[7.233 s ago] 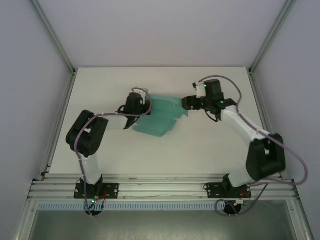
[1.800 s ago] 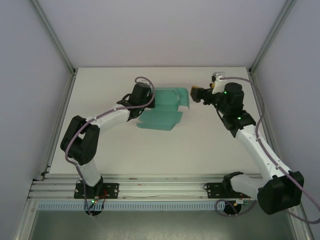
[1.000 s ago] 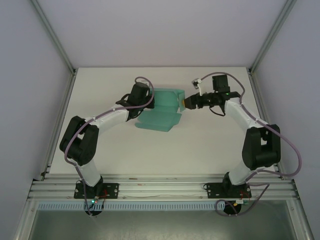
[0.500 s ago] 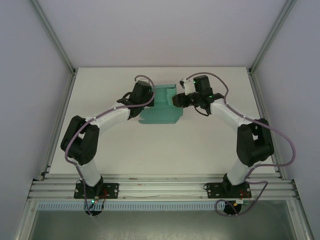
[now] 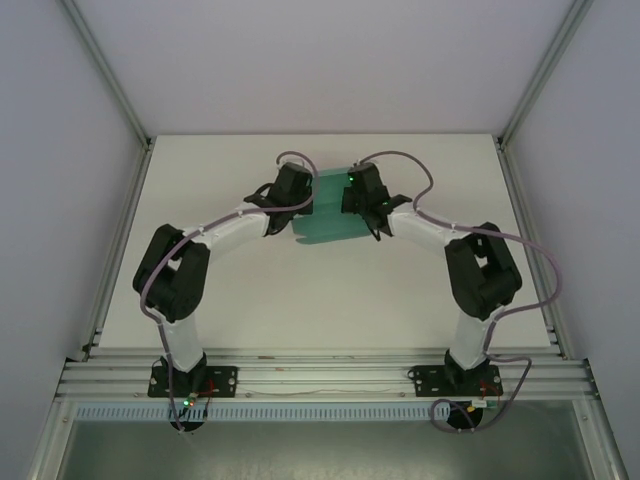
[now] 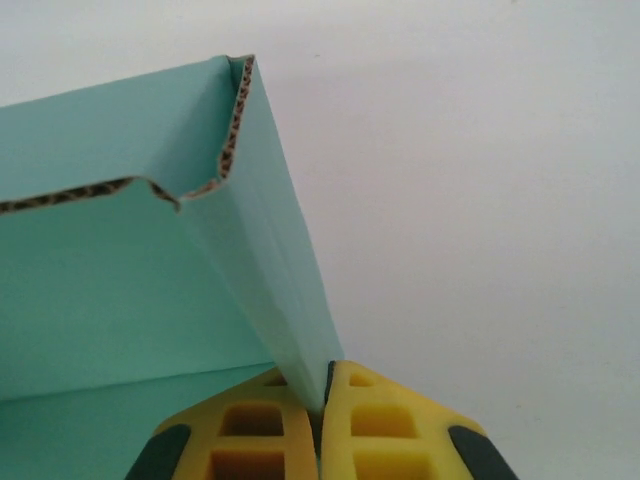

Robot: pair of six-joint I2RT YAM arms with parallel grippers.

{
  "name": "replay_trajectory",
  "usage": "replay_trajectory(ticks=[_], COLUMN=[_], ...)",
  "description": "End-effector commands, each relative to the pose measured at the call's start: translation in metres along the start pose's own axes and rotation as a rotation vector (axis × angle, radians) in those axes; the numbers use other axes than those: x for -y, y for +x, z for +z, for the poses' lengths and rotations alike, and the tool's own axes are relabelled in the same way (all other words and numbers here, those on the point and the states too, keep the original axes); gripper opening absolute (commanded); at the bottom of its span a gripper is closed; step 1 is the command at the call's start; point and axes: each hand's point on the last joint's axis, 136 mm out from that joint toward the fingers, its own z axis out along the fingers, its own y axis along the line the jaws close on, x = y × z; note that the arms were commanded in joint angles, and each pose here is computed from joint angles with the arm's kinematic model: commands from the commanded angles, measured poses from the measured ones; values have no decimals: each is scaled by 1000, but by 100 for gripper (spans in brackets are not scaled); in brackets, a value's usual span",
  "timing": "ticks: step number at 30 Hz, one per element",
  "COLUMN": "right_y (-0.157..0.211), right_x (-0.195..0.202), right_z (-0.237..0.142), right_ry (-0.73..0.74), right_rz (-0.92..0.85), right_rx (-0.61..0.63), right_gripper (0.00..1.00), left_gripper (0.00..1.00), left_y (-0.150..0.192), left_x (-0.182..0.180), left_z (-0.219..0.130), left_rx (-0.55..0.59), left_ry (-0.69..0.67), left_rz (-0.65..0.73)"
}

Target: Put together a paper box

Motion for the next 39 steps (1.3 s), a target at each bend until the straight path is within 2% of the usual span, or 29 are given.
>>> replay_trajectory(ticks=[1, 9, 11, 14, 17, 18, 25, 28, 29, 30, 34, 39], right_y=[-39, -23, -23, -26, -29, -31, -43, -37, -33, -29, -26, -27], right_x=[43, 109, 111, 107, 87, 75, 22, 4, 1, -2, 4, 11], right_z=[-5, -15, -15, -12, 0, 3, -21, -28, -28, -28, -26, -27], right_ry=[251, 728, 756, 723, 556, 456, -77, -234, -259, -274, -255, -222], right_rz=[129, 115, 99, 104, 77, 61, 82, 47, 32, 24, 31, 24], right_rx=[146, 135, 136, 157, 168, 174, 230, 188, 169, 149, 131, 122], right_gripper=[0, 0, 0, 0, 0, 0, 27, 46, 53, 55, 49, 49], left_gripper=[0, 0, 0, 0, 0, 0, 0, 0, 0, 0, 0, 0], left_y=[-5, -1, 1, 1, 0, -1, -2, -2, -2, -2, -2, -4], left_x=[12, 9, 10, 13, 13, 13, 16, 19, 19, 20, 20, 17], left_z=[-6, 1, 4, 4, 2, 2, -1, -1, -1, -1, -3, -7], left_rx=[-12, -36, -47, -50, -46, -46, -37, -37, -38, -37, -36, -29], left_ry=[32, -6, -5, 8, 13, 12, 38, 53, 60, 65, 69, 58], left_rz=[-30, -97, -98, -106, -105, -101, -82, -79, -78, -78, -73, -70])
